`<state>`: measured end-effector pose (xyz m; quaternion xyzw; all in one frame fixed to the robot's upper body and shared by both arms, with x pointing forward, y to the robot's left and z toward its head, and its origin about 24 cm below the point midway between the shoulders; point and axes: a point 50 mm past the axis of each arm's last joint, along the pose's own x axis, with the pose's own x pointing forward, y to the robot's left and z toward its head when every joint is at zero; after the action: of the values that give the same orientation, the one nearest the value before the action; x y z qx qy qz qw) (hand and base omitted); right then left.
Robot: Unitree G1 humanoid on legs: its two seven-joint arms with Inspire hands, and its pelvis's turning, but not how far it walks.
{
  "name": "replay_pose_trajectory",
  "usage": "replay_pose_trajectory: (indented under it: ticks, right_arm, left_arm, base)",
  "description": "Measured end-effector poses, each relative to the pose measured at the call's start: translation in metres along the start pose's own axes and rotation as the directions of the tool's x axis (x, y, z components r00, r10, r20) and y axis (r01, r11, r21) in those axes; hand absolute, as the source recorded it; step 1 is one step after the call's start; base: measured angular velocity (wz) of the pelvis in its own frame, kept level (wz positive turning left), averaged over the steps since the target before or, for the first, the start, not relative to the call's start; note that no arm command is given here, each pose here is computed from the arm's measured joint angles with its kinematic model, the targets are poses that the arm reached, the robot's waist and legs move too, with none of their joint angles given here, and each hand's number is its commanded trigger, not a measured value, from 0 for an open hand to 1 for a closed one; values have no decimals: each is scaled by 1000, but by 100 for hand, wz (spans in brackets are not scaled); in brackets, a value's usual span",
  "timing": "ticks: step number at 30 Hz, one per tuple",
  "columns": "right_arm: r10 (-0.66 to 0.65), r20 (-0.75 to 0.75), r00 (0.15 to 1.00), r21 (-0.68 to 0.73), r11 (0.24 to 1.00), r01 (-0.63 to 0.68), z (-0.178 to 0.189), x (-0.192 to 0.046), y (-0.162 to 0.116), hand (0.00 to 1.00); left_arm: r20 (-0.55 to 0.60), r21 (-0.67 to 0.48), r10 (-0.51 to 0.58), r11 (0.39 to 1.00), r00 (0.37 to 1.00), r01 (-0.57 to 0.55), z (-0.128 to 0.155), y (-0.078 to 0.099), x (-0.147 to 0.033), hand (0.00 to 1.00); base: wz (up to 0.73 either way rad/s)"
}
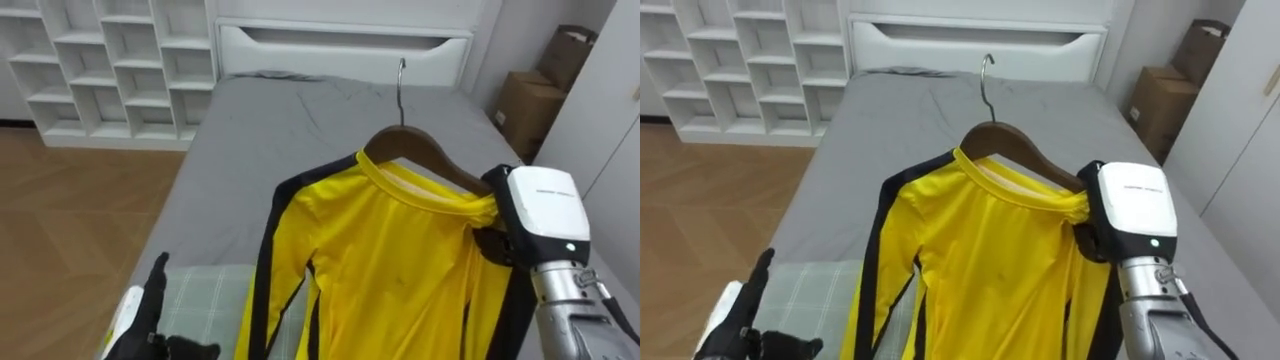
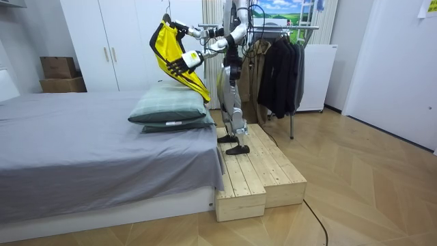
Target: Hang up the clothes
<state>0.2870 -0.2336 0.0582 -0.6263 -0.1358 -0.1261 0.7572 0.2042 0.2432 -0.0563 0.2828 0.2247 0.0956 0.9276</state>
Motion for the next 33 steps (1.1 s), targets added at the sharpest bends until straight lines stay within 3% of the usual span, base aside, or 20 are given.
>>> replay_pose_trajectory:
  ticks: [6,9,16,21,27,33]
  right_arm:
    - [-90,30,995,-23,996,91,-9,0,-27,100]
    - [-145,52,988,-22,989,147,-6,-5,-42,100]
    - [-158,60,986,-17,987,159,-4,-8,-45,100]
    - [-221,122,968,16,975,220,11,-11,-61,100]
    - [-260,171,950,46,966,256,23,-9,-72,100]
    - [-271,193,943,54,963,265,30,-12,-79,100]
  left_arm:
    - [-213,9,104,994,972,-105,-58,24,-17,0]
    - [-335,32,98,995,937,-93,-89,24,-33,0]
    - [-481,61,67,997,874,-42,-126,18,-60,0]
    - [-623,87,41,996,781,17,-159,14,-92,0]
    - [-714,89,13,993,700,73,-176,10,-111,0]
    - [-753,85,-6,991,658,107,-181,1,-120,0]
  base:
    - [-6]
    - [-2]
    - [0]
    - [-2]
    - [-1]
    - [-3]
